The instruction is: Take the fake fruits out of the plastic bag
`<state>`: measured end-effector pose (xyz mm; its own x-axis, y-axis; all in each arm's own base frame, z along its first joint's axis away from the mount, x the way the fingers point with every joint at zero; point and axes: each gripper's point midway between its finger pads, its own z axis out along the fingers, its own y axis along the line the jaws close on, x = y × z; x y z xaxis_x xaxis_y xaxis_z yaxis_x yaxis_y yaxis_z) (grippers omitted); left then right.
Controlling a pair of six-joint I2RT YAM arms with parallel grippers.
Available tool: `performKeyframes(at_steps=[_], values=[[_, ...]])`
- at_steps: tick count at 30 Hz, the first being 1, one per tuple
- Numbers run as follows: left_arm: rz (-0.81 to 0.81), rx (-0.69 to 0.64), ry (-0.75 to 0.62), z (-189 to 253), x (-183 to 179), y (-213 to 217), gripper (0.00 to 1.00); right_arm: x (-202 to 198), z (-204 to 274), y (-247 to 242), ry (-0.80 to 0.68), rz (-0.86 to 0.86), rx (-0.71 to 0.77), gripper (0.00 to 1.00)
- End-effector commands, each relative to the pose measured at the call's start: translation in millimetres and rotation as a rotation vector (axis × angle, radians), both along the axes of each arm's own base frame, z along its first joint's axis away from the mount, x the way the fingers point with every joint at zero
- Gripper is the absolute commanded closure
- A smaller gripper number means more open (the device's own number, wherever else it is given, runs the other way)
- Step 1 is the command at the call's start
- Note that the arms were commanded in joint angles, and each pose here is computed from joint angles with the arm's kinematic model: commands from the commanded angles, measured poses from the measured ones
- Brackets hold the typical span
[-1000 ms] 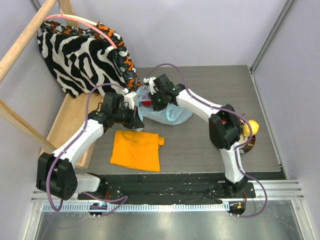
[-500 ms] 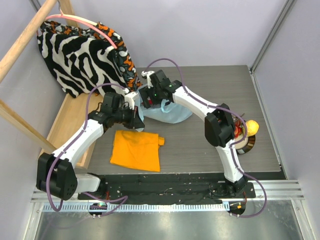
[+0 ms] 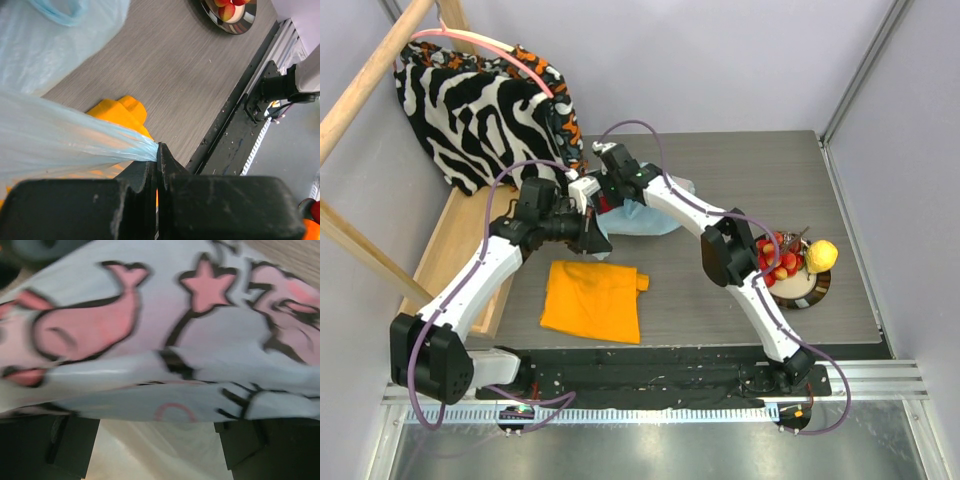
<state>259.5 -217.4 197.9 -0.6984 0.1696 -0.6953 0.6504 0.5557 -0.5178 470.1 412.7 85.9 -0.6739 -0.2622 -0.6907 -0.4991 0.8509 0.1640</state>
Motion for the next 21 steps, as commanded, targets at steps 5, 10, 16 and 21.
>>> performKeyframes(at_steps=[5, 10, 16, 21], values=[[-0.059, -0.035, 0.031, 6, -12, -4, 1.00, 31, 22, 42, -0.150, -0.058, 0.091, 0.36], [-0.041, -0.011, 0.019, 2, -5, -3, 1.00, 23, 31, 51, -0.157, 0.051, 0.110, 0.71], [0.037, 0.043, -0.005, 1, 9, 13, 1.00, 3, 69, 17, -0.166, 0.133, 0.072, 0.89], [0.114, 0.149, -0.042, -13, 15, 37, 1.00, -25, 79, -49, -0.100, 0.130, 0.023, 0.93]])
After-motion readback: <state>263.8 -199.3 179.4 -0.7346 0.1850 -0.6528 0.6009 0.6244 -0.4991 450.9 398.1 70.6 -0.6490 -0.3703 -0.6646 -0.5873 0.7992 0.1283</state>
